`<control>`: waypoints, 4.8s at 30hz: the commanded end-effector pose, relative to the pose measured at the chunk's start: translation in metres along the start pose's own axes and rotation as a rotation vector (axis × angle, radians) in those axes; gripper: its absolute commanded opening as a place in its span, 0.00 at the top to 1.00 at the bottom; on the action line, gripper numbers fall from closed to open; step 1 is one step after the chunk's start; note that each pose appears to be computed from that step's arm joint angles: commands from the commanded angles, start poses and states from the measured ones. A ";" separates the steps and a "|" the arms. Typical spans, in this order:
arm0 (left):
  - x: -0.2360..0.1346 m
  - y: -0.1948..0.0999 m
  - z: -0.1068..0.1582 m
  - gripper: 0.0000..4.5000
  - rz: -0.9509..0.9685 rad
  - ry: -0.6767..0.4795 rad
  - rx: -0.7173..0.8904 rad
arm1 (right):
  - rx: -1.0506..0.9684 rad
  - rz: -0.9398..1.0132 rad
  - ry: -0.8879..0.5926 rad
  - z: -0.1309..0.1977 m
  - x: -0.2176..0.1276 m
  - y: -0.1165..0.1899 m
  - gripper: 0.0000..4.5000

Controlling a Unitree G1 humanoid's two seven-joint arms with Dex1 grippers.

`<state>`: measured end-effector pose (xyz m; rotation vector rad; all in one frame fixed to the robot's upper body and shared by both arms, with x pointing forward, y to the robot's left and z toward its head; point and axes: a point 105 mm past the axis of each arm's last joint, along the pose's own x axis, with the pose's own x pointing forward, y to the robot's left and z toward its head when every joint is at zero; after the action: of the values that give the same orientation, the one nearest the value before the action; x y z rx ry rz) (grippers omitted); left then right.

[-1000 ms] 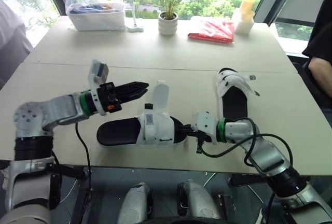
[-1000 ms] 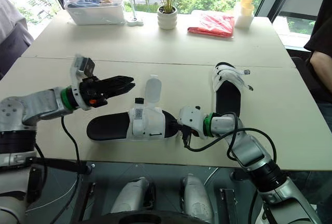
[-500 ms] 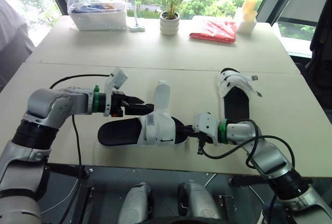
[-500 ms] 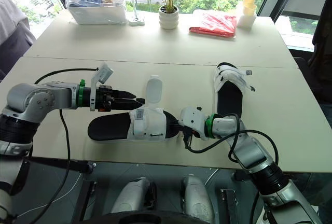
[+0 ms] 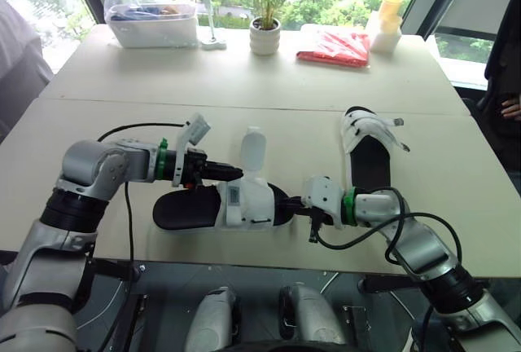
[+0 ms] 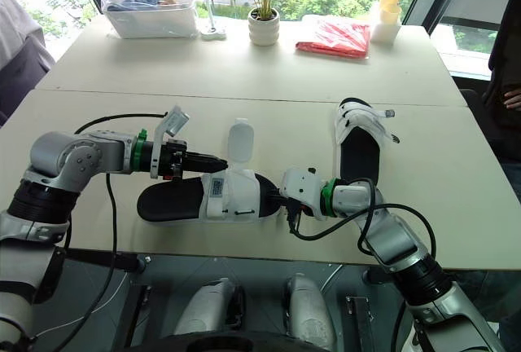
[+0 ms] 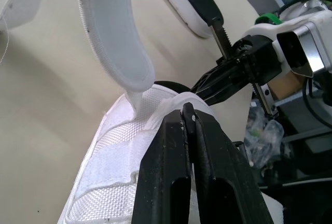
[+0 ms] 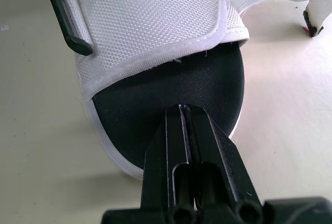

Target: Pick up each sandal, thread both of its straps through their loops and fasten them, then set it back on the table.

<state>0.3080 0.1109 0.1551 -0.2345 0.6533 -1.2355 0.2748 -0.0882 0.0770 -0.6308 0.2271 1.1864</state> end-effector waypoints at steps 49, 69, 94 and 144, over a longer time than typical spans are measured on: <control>-0.033 -0.004 0.079 0.99 -0.107 -0.282 -0.036 | 0.097 0.120 0.215 -0.060 0.004 0.035 1.00; 0.010 0.067 -0.003 0.99 0.142 -0.013 -0.056 | 0.099 0.114 0.214 -0.060 0.004 0.036 1.00; 0.000 0.005 0.047 0.71 -0.058 -0.103 0.262 | 0.104 0.099 0.218 -0.061 0.002 0.036 1.00; 0.027 0.053 0.064 0.04 0.120 -0.193 -0.786 | 0.099 0.077 0.221 -0.063 0.003 0.040 1.00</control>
<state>0.3885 0.0864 0.1569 -0.9291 0.9976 -0.7588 0.2707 -0.0908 0.0751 -0.6772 0.1989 1.1588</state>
